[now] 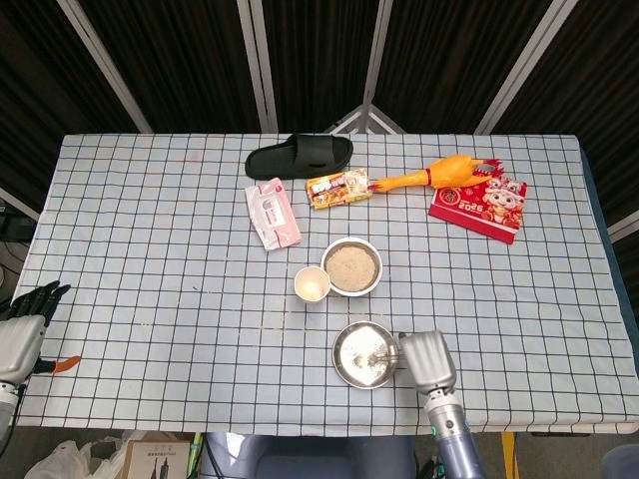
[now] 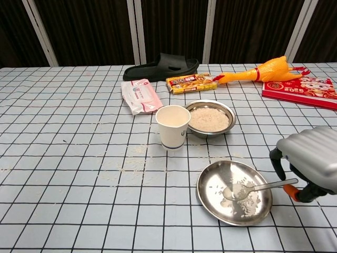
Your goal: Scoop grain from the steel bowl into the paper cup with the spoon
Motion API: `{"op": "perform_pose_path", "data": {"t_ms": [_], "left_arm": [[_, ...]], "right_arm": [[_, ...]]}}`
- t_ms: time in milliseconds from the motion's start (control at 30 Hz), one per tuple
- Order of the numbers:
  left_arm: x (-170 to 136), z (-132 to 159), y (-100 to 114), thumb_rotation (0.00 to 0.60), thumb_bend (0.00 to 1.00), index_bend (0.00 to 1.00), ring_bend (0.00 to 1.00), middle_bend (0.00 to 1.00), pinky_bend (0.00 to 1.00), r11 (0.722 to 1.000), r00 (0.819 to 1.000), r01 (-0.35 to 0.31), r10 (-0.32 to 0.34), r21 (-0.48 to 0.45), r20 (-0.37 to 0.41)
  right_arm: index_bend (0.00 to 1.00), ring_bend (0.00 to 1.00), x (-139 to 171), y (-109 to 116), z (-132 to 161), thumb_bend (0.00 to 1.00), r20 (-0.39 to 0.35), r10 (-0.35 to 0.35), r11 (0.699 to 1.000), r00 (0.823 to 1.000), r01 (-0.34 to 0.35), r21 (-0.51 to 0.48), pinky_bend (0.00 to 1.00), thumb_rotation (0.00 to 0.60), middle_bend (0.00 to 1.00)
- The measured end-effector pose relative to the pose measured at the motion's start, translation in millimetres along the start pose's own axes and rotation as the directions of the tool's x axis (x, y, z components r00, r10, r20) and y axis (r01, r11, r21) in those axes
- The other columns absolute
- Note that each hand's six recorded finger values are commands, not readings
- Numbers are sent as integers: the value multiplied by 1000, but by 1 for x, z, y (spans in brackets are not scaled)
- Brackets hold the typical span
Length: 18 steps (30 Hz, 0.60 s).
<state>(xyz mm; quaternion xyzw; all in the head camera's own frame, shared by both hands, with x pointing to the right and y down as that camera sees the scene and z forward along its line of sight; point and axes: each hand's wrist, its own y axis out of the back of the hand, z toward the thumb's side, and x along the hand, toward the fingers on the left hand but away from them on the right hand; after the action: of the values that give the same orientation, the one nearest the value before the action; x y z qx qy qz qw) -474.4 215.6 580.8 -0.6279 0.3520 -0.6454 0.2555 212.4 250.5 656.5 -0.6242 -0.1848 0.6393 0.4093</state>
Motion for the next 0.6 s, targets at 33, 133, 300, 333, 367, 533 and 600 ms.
{"op": "perform_pose_path", "data": {"t_ms": [33, 133, 300, 333, 367, 533, 600], "left_arm": [[0, 0, 0, 600, 0, 0, 0, 0, 0, 1000, 1000, 0, 0, 0, -1], [0, 0, 0, 600, 0, 0, 0, 0, 0, 1000, 1000, 1, -1, 1, -2], [0, 0, 0, 600, 0, 0, 0, 0, 0, 1000, 1000, 1, -1, 4, -4], [0, 0, -1, 600, 0, 0, 0, 0, 0, 1000, 1000, 2, -2, 5, -5], [0, -1, -1, 600, 0, 0, 0, 0, 0, 1000, 1000, 2, -2, 5, -6], [0, -1, 0, 600, 0, 0, 0, 0, 0, 1000, 1000, 1, -1, 9, -9], [0, -1, 0, 600, 2, 0, 0, 0, 0, 1000, 1000, -3, 3, 8, -9]], "right_arm": [[362, 946, 0, -1, 0, 418, 0, 2, 1000, 1000, -2, 0, 1000, 600, 902], [282, 944, 0, -1, 0, 368, 0, 3, 1000, 1000, -3, 5, 1000, 600, 902], [155, 942, 2, -3, -4, 317, 5, 2, 1000, 1000, -2, 22, 1000, 600, 902], [147, 941, 2, -3, -5, 315, 7, 1, 1000, 1000, -2, 24, 1000, 600, 902], [145, 937, 3, -3, -7, 315, 11, 1, 1000, 1000, -1, 27, 1000, 600, 898], [145, 864, 6, 4, -19, 315, 23, -21, 1000, 1000, 21, 16, 968, 600, 822], [145, 815, 8, 9, -27, 315, 31, -44, 999, 999, 44, 7, 926, 600, 769]]}}
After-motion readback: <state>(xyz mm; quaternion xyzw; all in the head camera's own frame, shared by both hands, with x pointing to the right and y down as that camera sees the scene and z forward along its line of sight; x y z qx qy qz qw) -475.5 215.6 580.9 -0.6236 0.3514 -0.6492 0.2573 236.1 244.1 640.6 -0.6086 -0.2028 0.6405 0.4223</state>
